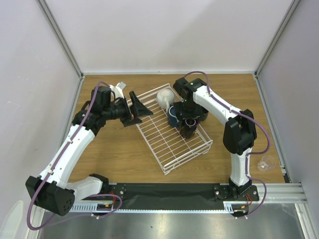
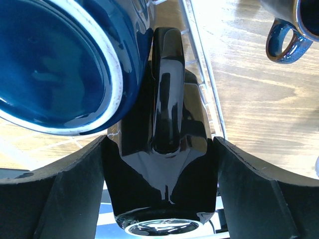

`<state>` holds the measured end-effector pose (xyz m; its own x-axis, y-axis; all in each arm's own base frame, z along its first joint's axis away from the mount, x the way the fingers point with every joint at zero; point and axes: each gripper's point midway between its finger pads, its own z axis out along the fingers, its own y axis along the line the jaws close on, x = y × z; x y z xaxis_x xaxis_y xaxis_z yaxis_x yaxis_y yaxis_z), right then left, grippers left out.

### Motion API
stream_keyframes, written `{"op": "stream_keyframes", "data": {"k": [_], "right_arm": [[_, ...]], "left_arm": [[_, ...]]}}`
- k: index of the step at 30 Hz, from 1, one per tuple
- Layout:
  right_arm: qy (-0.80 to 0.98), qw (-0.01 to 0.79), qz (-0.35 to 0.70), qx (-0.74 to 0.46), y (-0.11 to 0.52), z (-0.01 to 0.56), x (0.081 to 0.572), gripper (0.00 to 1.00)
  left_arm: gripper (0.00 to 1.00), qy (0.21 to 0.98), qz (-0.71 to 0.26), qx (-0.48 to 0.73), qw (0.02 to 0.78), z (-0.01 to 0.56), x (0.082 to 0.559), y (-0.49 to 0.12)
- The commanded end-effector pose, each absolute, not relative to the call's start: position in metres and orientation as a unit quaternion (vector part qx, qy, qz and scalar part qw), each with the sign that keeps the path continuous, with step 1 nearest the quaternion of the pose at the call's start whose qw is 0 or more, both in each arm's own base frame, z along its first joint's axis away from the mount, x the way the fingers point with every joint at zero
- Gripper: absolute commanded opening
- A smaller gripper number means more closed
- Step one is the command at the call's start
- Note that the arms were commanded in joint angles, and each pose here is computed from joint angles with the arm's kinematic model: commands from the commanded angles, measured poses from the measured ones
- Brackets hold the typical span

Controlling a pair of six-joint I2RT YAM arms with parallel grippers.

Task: Load the cups into the dish rack

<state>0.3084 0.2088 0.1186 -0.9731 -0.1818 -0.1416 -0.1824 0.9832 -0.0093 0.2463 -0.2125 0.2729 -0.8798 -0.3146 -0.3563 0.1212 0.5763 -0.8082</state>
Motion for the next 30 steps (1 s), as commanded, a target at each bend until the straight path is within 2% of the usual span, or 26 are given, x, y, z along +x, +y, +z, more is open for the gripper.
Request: {"op": "stream_keyframes", "data": {"k": [1, 4, 7, 11, 17, 22, 24, 27, 30], "right_arm": [[0.989, 0.107, 0.007, -0.100, 0.213, 0.133, 0.325, 0.61], [0.989, 0.112, 0.008, -0.101, 0.213, 0.135, 0.326, 0.71], [0.988, 0.116, 0.011, -0.101, 0.213, 0.137, 0.327, 0.90], [0.987, 0.127, 0.018, -0.102, 0.215, 0.143, 0.328, 0.99], [0.984, 0.144, 0.021, -0.101, 0.215, 0.160, 0.332, 1.00], [0.977, 0.190, 0.034, -0.090, 0.211, 0.209, 0.334, 0.99], [0.974, 0.206, 0.032, -0.085, 0.205, 0.227, 0.331, 0.96], [0.967, 0.247, 0.021, -0.055, 0.179, 0.260, 0.331, 0.86], [0.966, 0.260, -0.006, 0.007, 0.125, 0.270, 0.330, 0.76]], "left_arm": [[1.00, 0.845, -0.470, -0.044, 0.253, 0.284, 0.245, -0.212], [1.00, 0.844, -0.470, -0.046, 0.253, 0.283, 0.245, -0.212], [1.00, 0.843, -0.474, -0.049, 0.249, 0.283, 0.244, -0.213], [1.00, 0.841, -0.478, -0.049, 0.251, 0.286, 0.244, -0.213], [1.00, 0.838, -0.480, -0.055, 0.254, 0.289, 0.239, -0.211], [1.00, 0.835, -0.484, -0.055, 0.258, 0.292, 0.237, -0.211], [1.00, 0.834, -0.483, -0.051, 0.260, 0.294, 0.237, -0.211], [0.99, 0.836, -0.478, -0.048, 0.266, 0.297, 0.240, -0.211], [1.00, 0.838, -0.473, -0.035, 0.270, 0.302, 0.240, -0.216]]}}
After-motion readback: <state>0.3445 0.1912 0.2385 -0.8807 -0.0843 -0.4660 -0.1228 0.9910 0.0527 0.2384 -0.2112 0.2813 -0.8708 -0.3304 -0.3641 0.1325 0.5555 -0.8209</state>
